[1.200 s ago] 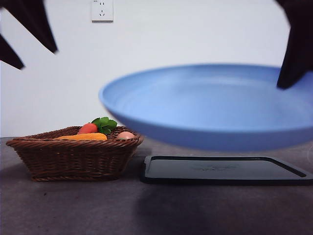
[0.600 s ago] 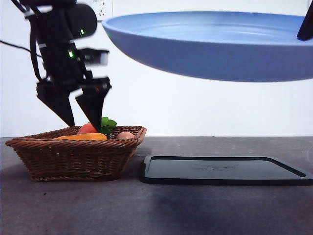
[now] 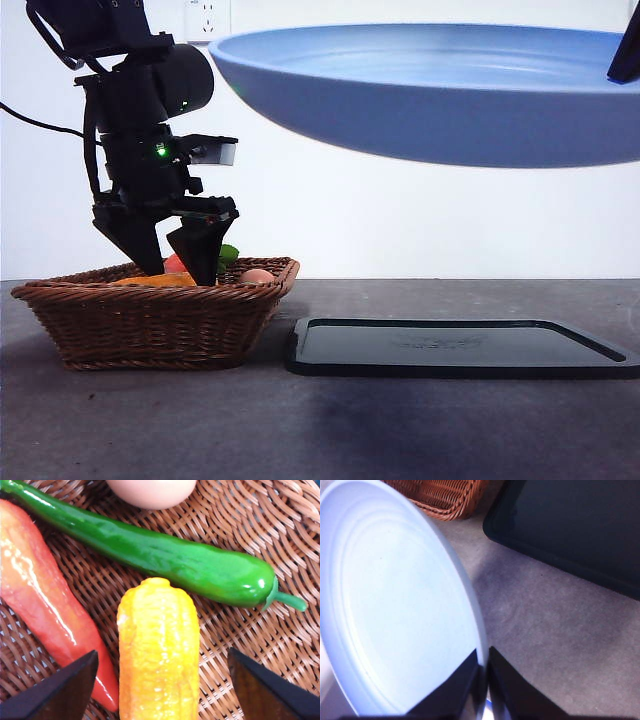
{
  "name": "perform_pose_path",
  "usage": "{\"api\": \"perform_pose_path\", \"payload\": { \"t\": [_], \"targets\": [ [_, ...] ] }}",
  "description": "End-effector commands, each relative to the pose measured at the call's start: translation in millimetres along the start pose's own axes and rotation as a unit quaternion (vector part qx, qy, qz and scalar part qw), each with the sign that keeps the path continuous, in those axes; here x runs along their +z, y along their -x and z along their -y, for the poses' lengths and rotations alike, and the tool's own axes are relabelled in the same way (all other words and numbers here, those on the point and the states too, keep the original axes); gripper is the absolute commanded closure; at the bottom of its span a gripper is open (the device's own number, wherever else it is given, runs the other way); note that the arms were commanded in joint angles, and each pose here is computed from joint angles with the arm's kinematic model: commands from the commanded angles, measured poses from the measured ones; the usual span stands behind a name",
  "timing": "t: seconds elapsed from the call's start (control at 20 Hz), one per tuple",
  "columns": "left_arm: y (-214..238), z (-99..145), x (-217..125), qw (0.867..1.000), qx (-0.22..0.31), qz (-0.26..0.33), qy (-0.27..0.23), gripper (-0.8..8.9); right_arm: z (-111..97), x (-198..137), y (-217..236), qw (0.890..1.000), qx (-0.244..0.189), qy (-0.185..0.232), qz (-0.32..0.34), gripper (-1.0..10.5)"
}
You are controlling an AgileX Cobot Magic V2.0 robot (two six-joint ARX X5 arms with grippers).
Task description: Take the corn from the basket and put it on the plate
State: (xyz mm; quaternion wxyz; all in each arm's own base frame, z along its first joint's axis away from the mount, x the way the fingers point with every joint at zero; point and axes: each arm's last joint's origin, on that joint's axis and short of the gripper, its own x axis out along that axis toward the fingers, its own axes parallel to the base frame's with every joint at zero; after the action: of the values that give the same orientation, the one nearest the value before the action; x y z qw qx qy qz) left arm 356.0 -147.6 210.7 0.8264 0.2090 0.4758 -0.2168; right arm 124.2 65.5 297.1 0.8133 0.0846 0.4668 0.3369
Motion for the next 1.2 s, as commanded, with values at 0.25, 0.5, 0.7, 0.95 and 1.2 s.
{"api": "perform_pose_path", "payload": {
  "t": [0.25,0.5,0.7,0.95,1.2],
  "targets": [
    [-15.8,3.4,1.4,1.0,-0.005,-0.018,-0.007,3.98,-3.3,4.9,3.2,1.0,0.005,0.0,0.013,9.4],
    [-17.1,10.1,2.5,1.0,-0.009,-0.019,-0.014,4.67,-3.3,5.0,3.2,1.0,0.005,0.001,0.014,9.4],
    [-17.0,10.9,0.6,0.999,-0.012,-0.03,-0.005,6.38,-3.1,5.1,3.2,1.0,0.001,0.001,0.015,9.4],
    [-9.2,7.9,-0.5,0.999,-0.013,-0.043,0.006,6.75,-2.1,6.2,3.1,1.0,-0.011,0.001,0.02,9.4],
    [59.8,0.9,20.3,0.999,-0.004,0.027,0.038,6.75,8.6,18.4,-10.6,0.998,-0.055,-0.018,0.019,9.4]
  ]
}}
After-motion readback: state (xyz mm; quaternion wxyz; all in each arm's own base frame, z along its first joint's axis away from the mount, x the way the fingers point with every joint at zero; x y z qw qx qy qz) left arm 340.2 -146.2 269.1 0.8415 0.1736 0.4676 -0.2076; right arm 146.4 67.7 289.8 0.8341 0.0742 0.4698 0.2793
